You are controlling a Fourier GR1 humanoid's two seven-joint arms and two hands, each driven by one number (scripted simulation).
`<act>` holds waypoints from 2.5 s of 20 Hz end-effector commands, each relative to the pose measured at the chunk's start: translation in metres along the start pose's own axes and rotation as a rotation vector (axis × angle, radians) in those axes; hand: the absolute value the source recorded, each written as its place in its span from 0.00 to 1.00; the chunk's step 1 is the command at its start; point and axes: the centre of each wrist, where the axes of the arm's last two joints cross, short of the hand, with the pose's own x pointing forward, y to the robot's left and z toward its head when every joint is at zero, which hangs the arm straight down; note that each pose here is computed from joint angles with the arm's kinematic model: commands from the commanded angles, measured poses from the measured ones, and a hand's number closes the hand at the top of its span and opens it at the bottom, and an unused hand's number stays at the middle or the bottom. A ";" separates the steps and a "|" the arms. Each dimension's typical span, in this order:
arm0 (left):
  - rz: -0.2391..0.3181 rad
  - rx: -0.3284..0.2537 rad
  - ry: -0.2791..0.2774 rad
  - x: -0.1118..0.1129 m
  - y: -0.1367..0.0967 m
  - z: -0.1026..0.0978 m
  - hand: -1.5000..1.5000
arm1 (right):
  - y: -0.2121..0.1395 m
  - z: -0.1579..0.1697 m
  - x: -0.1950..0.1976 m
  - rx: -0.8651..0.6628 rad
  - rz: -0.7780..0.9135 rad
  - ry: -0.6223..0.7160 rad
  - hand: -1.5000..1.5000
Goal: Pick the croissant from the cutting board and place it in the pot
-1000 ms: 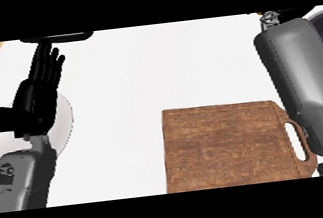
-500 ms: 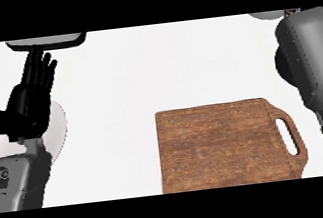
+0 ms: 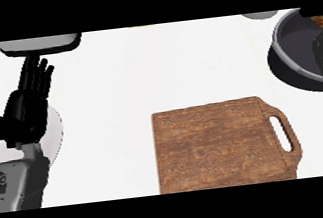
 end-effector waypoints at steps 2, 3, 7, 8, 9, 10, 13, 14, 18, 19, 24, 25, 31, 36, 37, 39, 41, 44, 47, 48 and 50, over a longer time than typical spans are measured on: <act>0.002 0.008 -0.012 0.005 0.005 0.002 0.50 | 0.030 0.002 -0.030 0.010 -0.036 0.043 1.00; -0.024 0.015 -0.008 0.004 0.011 0.002 0.50 | 0.028 -0.008 -0.030 0.000 -0.030 0.051 1.00; -0.011 0.004 -0.005 -0.001 0.000 -0.001 0.50 | 0.041 -0.029 -0.056 0.009 -0.015 0.070 1.00; -0.004 -0.001 -0.011 -0.007 0.000 0.007 0.50 | 0.064 -0.016 -0.080 0.003 -0.011 0.069 1.00; 0.001 -0.003 -0.017 0.013 0.009 -0.007 0.50 | 0.062 -0.023 -0.078 0.012 -0.008 0.080 1.00; 0.007 -0.010 -0.013 0.003 -0.003 0.008 0.50 | 0.059 -0.046 -0.094 0.056 0.006 0.092 1.00; 0.008 0.006 -0.007 -0.011 0.001 0.006 0.50 | 0.072 -0.037 -0.101 0.189 -0.006 0.139 1.00; -0.003 -0.003 -0.016 0.002 0.003 0.000 0.50 | 0.068 -0.040 -0.099 0.218 -0.086 0.174 1.00; -0.002 -0.010 0.000 -0.005 0.007 0.004 0.50 | 0.074 -0.041 -0.104 0.317 -0.214 0.220 0.00; 0.004 -0.008 -0.021 -0.002 0.002 -0.001 0.50 | 0.081 -0.040 -0.115 0.320 -0.233 0.189 0.00; 0.011 -0.009 -0.010 0.007 0.007 -0.007 0.50 | 0.087 -0.032 -0.113 0.293 -0.297 0.059 0.00; 0.012 -0.012 -0.006 0.003 -0.004 -0.001 0.50 | 0.070 -0.053 -0.109 0.252 -0.323 0.031 0.00; -0.005 -0.018 -0.003 0.005 0.011 0.001 0.50 | 0.070 -0.037 -0.091 0.134 -0.571 0.133 0.00; 0.005 0.010 0.007 0.002 0.014 -0.004 0.50 | 0.063 -0.042 -0.098 0.059 -0.733 0.231 0.00; -0.001 0.023 0.005 -0.005 0.027 0.005 0.50 | 0.063 -0.052 -0.120 0.056 -0.757 0.224 0.00; 0.005 0.021 0.013 0.003 -0.007 -0.003 0.50 | 0.059 -0.055 -0.124 0.004 -0.820 0.226 0.00; -0.002 0.002 -0.002 0.013 -0.002 0.006 0.50 | 0.059 -0.054 -0.134 -0.035 -0.821 0.228 0.00; -0.006 0.026 0.006 0.000 0.019 0.005 0.50 | 0.049 -0.067 -0.169 -0.053 -0.869 0.221 0.00; -0.013 0.038 0.002 0.022 0.022 -0.009 0.50 | 0.053 -0.043 -0.193 -0.069 -0.878 0.215 0.00; -0.014 0.017 0.007 0.008 0.017 0.003 0.50 | 0.053 -0.045 -0.201 -0.089 -0.912 0.217 0.00; -0.009 0.042 0.019 0.007 0.026 0.002 0.50 | 0.041 -0.049 -0.225 -0.090 -0.876 0.222 0.00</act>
